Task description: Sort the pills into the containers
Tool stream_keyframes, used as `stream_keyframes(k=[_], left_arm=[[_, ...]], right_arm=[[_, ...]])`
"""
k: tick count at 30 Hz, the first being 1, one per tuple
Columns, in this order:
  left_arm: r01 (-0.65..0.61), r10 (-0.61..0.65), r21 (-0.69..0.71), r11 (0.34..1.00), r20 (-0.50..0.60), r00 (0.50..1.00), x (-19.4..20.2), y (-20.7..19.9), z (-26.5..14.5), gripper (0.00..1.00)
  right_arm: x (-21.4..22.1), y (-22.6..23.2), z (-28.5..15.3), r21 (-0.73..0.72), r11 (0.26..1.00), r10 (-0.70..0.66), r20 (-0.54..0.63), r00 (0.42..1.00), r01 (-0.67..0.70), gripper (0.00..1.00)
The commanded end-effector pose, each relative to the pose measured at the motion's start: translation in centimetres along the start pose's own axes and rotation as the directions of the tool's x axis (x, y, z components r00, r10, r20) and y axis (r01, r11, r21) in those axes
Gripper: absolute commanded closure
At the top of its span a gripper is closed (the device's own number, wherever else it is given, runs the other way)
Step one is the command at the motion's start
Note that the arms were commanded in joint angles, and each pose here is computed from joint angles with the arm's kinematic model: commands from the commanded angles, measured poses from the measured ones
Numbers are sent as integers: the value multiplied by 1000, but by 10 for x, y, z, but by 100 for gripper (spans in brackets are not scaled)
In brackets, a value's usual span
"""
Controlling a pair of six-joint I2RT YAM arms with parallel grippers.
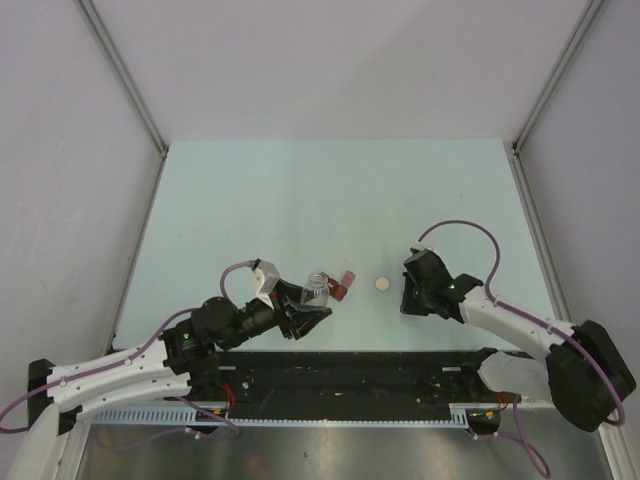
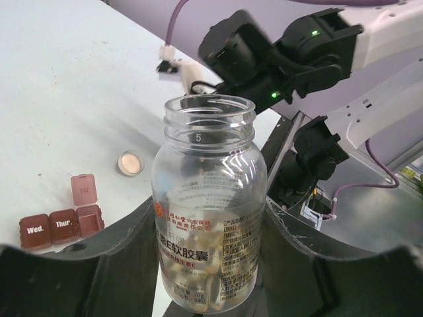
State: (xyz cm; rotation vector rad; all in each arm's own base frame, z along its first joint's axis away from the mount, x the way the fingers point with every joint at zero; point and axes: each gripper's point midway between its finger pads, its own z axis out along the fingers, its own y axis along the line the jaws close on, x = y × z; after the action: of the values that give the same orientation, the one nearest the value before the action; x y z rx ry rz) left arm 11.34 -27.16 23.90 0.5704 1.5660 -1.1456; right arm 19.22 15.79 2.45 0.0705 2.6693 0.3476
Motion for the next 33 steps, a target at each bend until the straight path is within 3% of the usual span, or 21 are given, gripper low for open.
stream_keyframes(k=[1, 6, 14, 23, 33], left_arm=[[-1, 0, 21, 1000, 23, 1000, -6, -5, 1, 99], [-2, 2, 23, 1000, 24, 1000, -8, -6, 3, 100], [3, -4, 29, 1000, 36, 999, -11, -7, 1, 100], [10, -11, 26, 1000, 35, 999, -7, -5, -1, 100], [10, -11, 27, 1000, 40, 999, -7, -5, -3, 100]], right_arm=[[-24, 0, -34, -26, 998, 51, 96, 994, -49, 84], [-60, 0, -44, -68, 994, 100, 160, 982, -90, 72], [-72, 34, -13, -271, 963, 38, 70, 997, -17, 58], [-72, 52, -1, -369, 930, 5, 43, 999, 12, 60], [-64, 51, 17, -375, 927, -14, -4, 1000, 11, 63]])
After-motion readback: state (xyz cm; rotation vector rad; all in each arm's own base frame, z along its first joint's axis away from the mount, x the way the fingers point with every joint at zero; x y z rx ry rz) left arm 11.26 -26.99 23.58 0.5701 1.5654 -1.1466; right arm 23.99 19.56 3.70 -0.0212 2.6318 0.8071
